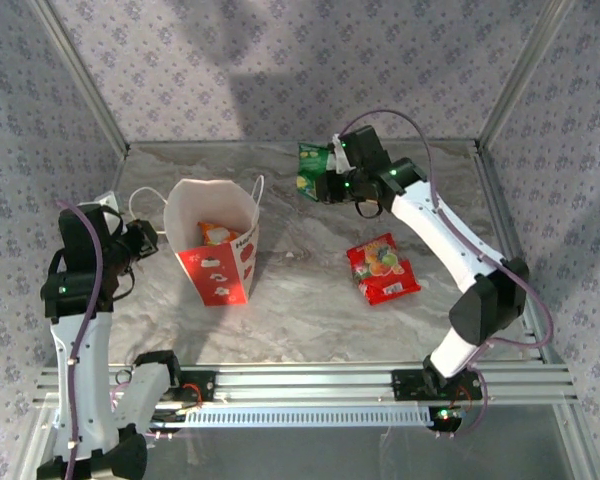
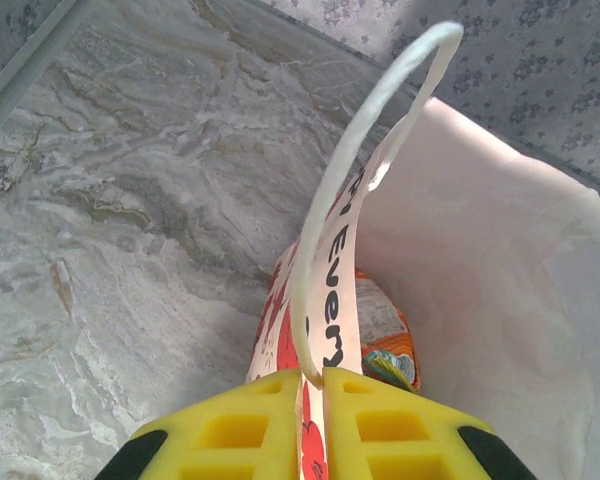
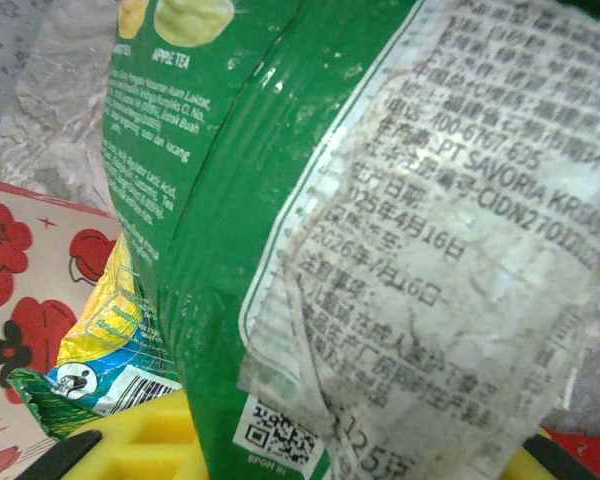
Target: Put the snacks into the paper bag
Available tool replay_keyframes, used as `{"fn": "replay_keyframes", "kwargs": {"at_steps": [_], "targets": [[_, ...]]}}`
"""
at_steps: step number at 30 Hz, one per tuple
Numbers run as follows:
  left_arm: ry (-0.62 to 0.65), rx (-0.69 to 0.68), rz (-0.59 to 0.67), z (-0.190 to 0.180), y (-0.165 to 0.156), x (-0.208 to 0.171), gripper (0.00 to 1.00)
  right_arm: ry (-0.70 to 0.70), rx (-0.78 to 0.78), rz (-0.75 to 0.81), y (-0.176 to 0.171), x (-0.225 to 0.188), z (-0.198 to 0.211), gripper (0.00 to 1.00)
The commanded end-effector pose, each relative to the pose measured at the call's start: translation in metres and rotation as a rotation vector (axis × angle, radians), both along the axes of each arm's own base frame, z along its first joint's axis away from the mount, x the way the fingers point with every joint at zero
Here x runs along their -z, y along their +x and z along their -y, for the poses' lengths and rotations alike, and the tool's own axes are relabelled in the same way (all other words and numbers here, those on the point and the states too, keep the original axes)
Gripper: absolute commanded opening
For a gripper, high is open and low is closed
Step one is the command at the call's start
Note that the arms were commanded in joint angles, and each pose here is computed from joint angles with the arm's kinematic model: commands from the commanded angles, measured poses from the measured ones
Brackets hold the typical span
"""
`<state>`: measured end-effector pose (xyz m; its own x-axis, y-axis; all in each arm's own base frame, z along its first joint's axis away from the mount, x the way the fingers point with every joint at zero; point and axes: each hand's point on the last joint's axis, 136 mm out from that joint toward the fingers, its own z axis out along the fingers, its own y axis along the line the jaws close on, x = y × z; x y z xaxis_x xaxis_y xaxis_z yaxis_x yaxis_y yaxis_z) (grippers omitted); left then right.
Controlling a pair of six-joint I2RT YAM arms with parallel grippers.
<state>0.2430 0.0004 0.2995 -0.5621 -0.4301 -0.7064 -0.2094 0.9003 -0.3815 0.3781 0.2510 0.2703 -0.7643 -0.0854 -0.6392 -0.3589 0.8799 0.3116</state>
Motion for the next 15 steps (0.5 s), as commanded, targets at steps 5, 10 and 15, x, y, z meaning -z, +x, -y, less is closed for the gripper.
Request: {"fn": "replay_keyframes", "kwargs": {"at_steps": [5,10,15], "targets": [[0.014,-0.018,0.022,-0.003,-0.007,-0.01,0.13,0.035,-0.055,0.096,-0.016,-0.044,0.0,0.32],[0.011,-0.017,0.027,-0.003,-0.006,-0.012,0.13,0.058,-0.069,0.135,-0.021,-0.065,-0.003,0.33],[0.005,-0.014,0.024,-0.002,-0.005,-0.01,0.14,0.071,-0.088,0.2,-0.026,-0.09,-0.009,0.33]]}}
